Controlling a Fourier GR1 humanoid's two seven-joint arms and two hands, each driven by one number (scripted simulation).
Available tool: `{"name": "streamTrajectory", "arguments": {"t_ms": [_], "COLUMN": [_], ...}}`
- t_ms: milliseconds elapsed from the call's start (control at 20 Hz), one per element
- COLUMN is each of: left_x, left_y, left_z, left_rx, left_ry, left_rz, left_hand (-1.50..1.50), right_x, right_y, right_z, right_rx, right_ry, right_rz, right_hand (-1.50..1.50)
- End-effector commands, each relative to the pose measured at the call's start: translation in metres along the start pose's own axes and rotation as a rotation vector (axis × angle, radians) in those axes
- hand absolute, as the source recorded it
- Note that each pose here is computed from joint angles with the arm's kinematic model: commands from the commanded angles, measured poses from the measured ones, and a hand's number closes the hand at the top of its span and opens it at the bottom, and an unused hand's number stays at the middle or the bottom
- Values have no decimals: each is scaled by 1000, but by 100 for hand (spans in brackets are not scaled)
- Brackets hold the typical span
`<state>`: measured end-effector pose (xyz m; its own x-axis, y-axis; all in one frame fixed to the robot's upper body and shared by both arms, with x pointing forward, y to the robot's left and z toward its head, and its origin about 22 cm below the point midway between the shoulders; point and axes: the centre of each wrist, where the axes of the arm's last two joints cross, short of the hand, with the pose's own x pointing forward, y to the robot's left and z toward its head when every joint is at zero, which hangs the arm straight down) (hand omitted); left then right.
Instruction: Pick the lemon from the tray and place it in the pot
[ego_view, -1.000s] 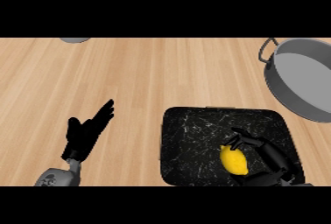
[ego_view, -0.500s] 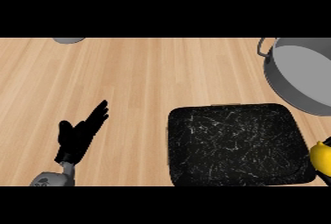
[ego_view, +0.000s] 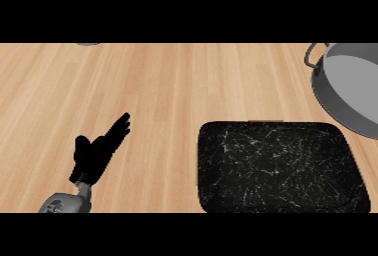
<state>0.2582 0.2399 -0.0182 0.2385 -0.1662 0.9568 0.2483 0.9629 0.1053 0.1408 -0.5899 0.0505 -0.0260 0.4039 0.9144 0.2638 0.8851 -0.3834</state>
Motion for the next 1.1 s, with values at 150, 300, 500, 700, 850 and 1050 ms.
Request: {"name": "streamTrajectory", "arguments": {"t_ms": [150, 300, 500, 700, 850, 1050], "left_x": [0, 0, 4, -1, 11, 6], "left_y": [1, -7, -14, 1, -18, 3], "left_z": [1, -8, -7, -12, -17, -15], "left_rx": [-28, -18, -37, -20, -37, -32], "left_ry": [10, 16, -4, 26, 14, 6], "left_rz": [-5, -9, -11, -6, -12, -20], "left_hand": [0, 0, 0, 0, 0, 0], "right_x": [18, 37, 71, 86, 112, 142], "right_y": [-40, -43, -66, -51, -50, -28], "right_z": [-4, -29, -47, -79, -102, -139], "right_rx": [-34, -34, -59, -33, -25, 41], "right_ry": [-124, -162, -151, -159, -147, -107], "right_rz": [144, 233, 309, 372, 379, 473], "right_hand": [150, 150, 150, 150, 150, 150]}}
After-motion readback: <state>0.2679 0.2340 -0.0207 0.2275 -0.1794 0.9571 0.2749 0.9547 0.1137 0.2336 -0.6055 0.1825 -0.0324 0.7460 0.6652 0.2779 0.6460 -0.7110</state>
